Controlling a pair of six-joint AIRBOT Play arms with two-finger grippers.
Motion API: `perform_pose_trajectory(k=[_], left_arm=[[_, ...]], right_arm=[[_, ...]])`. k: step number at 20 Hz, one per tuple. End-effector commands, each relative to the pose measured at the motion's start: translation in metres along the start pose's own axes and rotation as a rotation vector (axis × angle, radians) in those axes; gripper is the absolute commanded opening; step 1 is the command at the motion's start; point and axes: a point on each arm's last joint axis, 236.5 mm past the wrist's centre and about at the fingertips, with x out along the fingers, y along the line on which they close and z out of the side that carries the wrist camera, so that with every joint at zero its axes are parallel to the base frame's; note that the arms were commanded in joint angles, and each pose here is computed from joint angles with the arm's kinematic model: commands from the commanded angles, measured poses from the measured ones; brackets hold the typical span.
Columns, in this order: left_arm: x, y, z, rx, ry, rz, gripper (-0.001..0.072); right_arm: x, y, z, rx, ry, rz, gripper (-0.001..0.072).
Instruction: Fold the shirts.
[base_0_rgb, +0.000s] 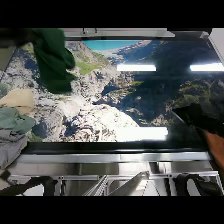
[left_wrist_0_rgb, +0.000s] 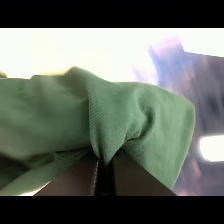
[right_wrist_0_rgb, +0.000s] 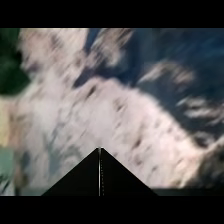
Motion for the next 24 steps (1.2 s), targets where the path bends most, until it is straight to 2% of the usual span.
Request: perform_pose_trajectory(k=[1,6,8,10,11,13,15,16,18,19,20,21,22,23,24], left_arm=[[-0.008,-0.076,-0.106,0.055,0.168,-0.082,0.0005],[0.014,-0.146,-0.238,0.060,0.291,-0.223,0.0006],[0.029,-0.175,-0.263,0.067,0.276,-0.287,0.0006],[0.045,-0.219,-0.278,0.010,0.252,-0.382,0.0017],[0.052,-0.231,-0.289,0.027,0.274,-0.393,0.0132],[0.056,-0.241,-0.308,0.071,0.392,-0.382,0.0719],[0.038,-0.229,-0.310,0.163,0.515,-0.365,0.0720],[0.026,-0.215,-0.299,0.213,0.527,-0.358,0.0720],[0.002,-0.153,-0.247,0.253,0.412,-0.214,0.0720],[-0.013,-0.114,-0.216,0.230,0.326,-0.116,0.0720],[-0.030,-0.065,-0.186,0.176,0.231,-0.003,0.0649],[-0.044,-0.015,-0.169,0.110,0.171,0.101,0.0563],[-0.054,0.039,-0.161,0.001,0.141,0.192,0.0558],[-0.055,0.081,-0.159,-0.129,0.120,0.214,0.0559],[-0.049,0.113,-0.154,-0.312,0.076,0.155,0.0563]], right_arm=[[-0.005,-0.033,0.048,-0.102,-0.144,-0.113,0.0027],[0.021,-0.061,0.049,-0.078,0.020,-0.179,0.0026],[0.022,-0.073,0.049,-0.097,0.080,-0.232,0.0025],[0.010,-0.092,0.056,-0.106,0.096,-0.351,0.0025],[0.001,-0.101,0.061,-0.112,0.093,-0.414,0.0025],[-0.013,-0.114,0.066,-0.142,0.101,-0.506,0.0025],[-0.016,-0.123,0.057,-0.183,0.148,-0.574,0.0025],[-0.012,-0.119,0.054,-0.187,0.162,-0.560,0.0026],[0.004,-0.094,0.048,-0.145,0.161,-0.450,0.0030],[0.009,-0.082,0.046,-0.124,0.158,-0.395,0.0068],[0.014,-0.070,0.044,-0.112,0.162,-0.339,0.0263],[0.018,-0.061,0.041,-0.107,0.169,-0.298,0.0375],[0.022,-0.053,0.039,-0.112,0.178,-0.267,0.0371],[0.026,-0.047,0.035,-0.124,0.193,-0.246,0.0373],[0.030,-0.043,0.030,-0.147,0.212,-0.230,0.0401]])
